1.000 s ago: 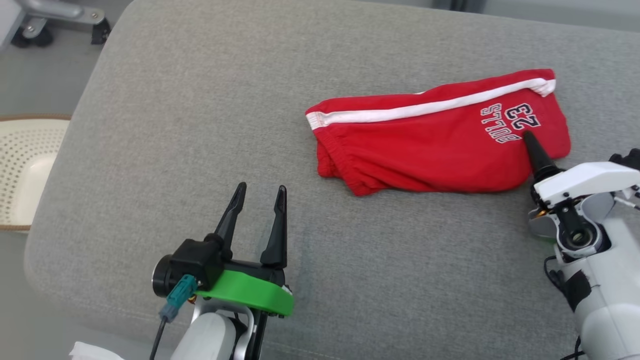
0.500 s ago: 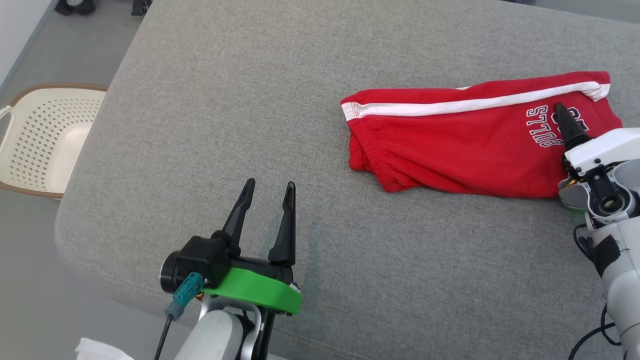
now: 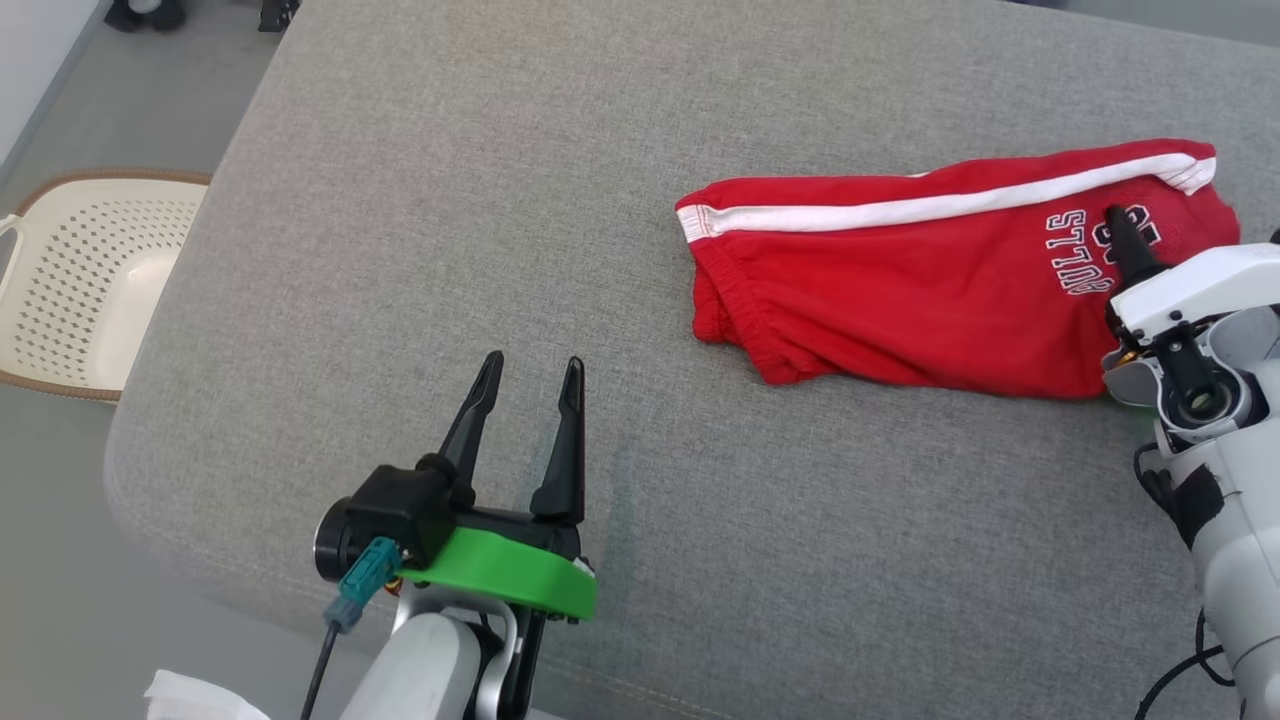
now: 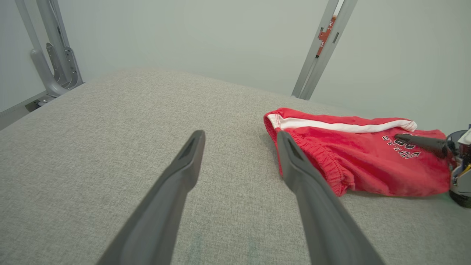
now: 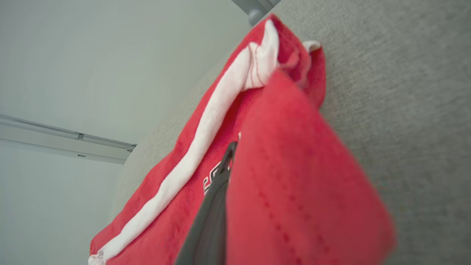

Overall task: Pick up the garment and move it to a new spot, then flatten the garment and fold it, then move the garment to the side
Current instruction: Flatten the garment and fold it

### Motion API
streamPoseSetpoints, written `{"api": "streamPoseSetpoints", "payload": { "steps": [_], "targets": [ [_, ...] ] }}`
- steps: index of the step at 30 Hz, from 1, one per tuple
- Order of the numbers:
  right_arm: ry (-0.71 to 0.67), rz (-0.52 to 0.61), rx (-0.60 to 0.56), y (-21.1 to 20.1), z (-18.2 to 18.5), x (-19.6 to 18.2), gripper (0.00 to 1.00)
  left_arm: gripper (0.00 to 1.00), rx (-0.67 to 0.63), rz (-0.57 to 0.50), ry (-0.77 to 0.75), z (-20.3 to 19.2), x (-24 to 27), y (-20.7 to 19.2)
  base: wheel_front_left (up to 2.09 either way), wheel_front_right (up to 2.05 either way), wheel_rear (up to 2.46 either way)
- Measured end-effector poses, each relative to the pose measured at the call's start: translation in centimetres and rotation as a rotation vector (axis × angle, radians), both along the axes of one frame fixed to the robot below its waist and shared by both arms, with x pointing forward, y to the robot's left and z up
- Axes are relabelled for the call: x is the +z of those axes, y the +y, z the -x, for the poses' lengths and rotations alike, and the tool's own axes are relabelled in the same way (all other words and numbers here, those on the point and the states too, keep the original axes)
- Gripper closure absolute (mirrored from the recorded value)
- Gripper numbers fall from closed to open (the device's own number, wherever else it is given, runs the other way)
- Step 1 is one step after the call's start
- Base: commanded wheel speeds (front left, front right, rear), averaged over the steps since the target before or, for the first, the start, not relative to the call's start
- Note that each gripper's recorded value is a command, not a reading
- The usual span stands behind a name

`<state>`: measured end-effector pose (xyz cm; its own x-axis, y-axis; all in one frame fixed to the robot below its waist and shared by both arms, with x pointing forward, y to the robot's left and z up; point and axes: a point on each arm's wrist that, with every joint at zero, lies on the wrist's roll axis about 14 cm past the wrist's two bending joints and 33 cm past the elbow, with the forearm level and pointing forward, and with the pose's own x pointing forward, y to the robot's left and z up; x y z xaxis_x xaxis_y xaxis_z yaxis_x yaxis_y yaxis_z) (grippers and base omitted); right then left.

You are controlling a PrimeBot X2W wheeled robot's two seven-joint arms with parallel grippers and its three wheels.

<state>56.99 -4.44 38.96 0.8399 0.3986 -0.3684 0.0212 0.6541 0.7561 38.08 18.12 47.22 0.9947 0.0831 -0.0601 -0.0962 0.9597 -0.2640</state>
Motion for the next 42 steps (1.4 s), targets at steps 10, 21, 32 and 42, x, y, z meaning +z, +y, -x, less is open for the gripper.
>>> {"api": "streamPoseSetpoints", "payload": {
  "steps": [10, 21, 32, 42],
  "targets": [
    [-0.069, 0.061, -0.029, -1.3, 0.7, 1.3, 1.0, 0.0, -0.018, 0.007, -0.03, -0.1, 0.8, -0.4, 0.0, 0.0, 0.0],
    [-0.14, 0.195, -0.206, -8.6, 2.4, 2.1, 1.0, 0.0, -0.039, 0.011, -0.048, 0.5, 1.3, -1.0, 0.0, 0.0, 0.0],
    [-0.125, 0.306, -0.342, -15.2, 6.2, 1.8, 1.0, 0.0, -0.117, 0.023, -0.09, -0.1, 2.3, -3.2, 0.0, 0.0, 0.0],
    [-0.283, 0.321, -0.255, -10.7, 3.5, 6.3, 1.0, 0.0, -0.133, 0.027, -0.1, 0.1, 2.7, -3.7, 0.0, 0.0, 0.0]
  ]
}}
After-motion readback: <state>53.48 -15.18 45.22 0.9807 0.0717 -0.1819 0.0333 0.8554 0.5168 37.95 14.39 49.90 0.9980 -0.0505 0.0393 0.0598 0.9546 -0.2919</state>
